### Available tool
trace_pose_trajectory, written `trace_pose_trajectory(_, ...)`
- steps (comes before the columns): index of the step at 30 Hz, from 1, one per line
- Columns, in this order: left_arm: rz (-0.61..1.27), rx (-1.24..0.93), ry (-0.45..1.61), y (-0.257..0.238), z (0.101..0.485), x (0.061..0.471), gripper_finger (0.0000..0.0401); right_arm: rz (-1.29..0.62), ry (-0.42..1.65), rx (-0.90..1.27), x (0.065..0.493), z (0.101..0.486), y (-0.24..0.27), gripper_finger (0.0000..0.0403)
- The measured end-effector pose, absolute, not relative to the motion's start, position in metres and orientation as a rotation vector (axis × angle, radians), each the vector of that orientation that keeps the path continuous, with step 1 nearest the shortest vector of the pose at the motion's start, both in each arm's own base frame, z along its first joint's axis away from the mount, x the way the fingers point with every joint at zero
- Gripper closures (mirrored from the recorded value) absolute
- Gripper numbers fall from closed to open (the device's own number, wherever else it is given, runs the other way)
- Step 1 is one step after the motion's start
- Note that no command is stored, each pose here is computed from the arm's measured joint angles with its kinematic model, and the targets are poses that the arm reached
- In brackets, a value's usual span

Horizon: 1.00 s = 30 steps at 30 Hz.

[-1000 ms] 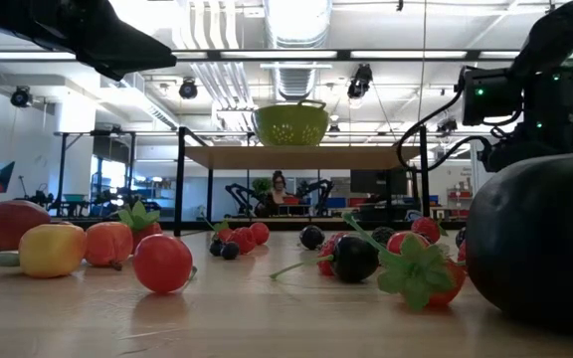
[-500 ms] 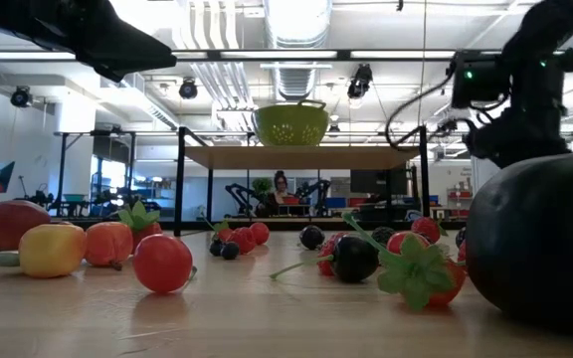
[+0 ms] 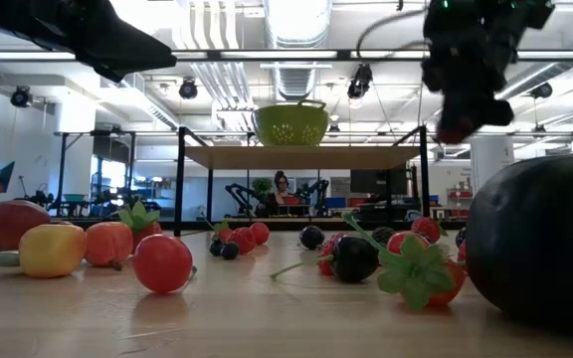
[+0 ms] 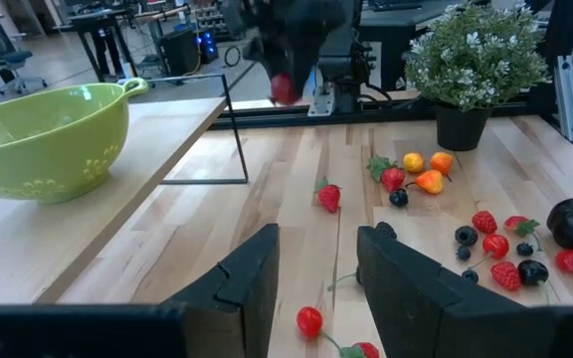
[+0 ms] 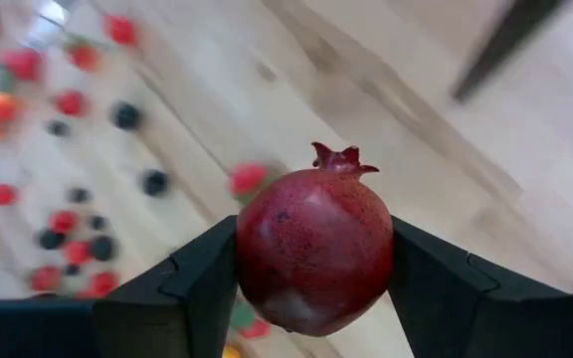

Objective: Pick & Place Fruit
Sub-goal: Put the pomegranate into the green colander on the shelf

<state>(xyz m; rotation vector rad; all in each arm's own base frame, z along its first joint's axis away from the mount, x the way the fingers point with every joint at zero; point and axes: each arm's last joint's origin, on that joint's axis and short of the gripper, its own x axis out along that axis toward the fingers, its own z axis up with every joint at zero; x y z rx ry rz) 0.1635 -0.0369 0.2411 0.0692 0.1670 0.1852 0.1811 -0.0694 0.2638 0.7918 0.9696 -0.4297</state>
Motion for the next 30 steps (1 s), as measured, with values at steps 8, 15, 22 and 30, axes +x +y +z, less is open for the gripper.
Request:
trace_pose_trajectory(8, 0.185, 0.069, 0.167, -0.037, 0.241, 0.164, 0.0256, -0.367, 0.779, 0.674, 0.191, 0.323, -0.073, 0.0192)
trace_pose_trajectory(15, 0.185, 0.07, 0.167, -0.037, 0.241, 0.164, 0.0256, -0.353, 0.628, 0.513, 0.211, 0.36, -0.084, 0.0185)
trace_pose_trajectory(22, 0.185, 0.07, 0.167, -0.037, 0.241, 0.164, 0.0256, -0.329, 0.618, 0.364, 0.255, 0.374, -0.103, 0.0189)
trace_pose_trajectory(30, 0.185, 0.07, 0.167, -0.037, 0.241, 0.164, 0.0256, -0.313, 0.669, 0.261, 0.307, 0.372, -0.126, 0.0181)
